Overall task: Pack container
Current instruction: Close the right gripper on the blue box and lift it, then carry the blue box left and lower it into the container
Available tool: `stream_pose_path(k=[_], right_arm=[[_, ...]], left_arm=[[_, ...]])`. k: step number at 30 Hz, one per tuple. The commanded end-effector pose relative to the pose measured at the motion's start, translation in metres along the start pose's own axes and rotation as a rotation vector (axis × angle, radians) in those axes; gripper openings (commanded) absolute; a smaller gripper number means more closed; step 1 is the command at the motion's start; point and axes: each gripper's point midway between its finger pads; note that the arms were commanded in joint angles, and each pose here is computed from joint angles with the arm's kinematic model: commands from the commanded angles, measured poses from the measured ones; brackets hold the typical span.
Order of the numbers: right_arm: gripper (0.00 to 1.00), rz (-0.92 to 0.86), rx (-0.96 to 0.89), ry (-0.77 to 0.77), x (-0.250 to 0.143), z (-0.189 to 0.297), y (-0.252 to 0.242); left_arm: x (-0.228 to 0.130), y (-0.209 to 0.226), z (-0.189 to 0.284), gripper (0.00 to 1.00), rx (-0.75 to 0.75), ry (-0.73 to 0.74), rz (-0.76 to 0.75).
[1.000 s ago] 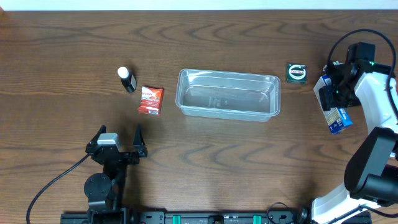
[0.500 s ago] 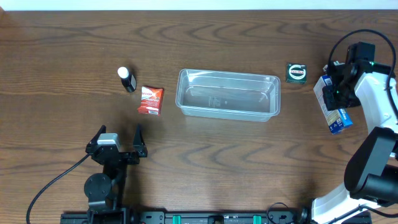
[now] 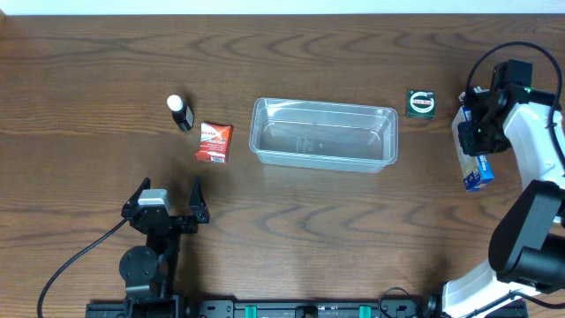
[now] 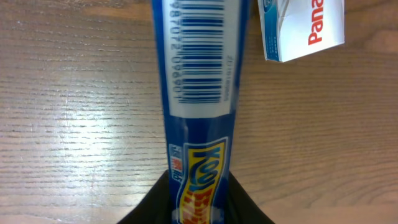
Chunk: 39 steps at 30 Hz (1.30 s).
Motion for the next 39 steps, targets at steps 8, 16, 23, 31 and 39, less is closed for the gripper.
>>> stream_pose_path(k=[8,16,23,31,39], right_arm=[[0.17,-0.004,-0.011,-0.040,0.009,0.014,-0.001],[0.20,0.050,-0.009,-0.141,0.032,0.069,0.015],[0.12,0.120,0.042,-0.276,0.056,0.140,0.043],[0.08,0.324,0.281,-0.455,0.073,0.214,0.133],[0.16,0.748,0.315,-0.510,0.049,0.230,0.215]], left_arm=[[-0.014,-0.003,-0.001,0.98,-0.017,0.041,0.010],[-0.014,-0.003,-0.001,0.98,-0.017,0.041,0.010],[-0.014,-0.003,-0.001,0.98,-0.017,0.041,0.010],[-0.014,-0.003,-0.001,0.98,-0.017,0.041,0.010],[-0.014,-0.003,-0.001,0.98,-0.017,0.041,0.010]])
Point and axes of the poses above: each gripper's point midway between its finger pads, its own z axis back along the fingers, its own y axis along the line the jaws close on, x = y × z, and after that the axes turned 9 degrees about -z, right-handed
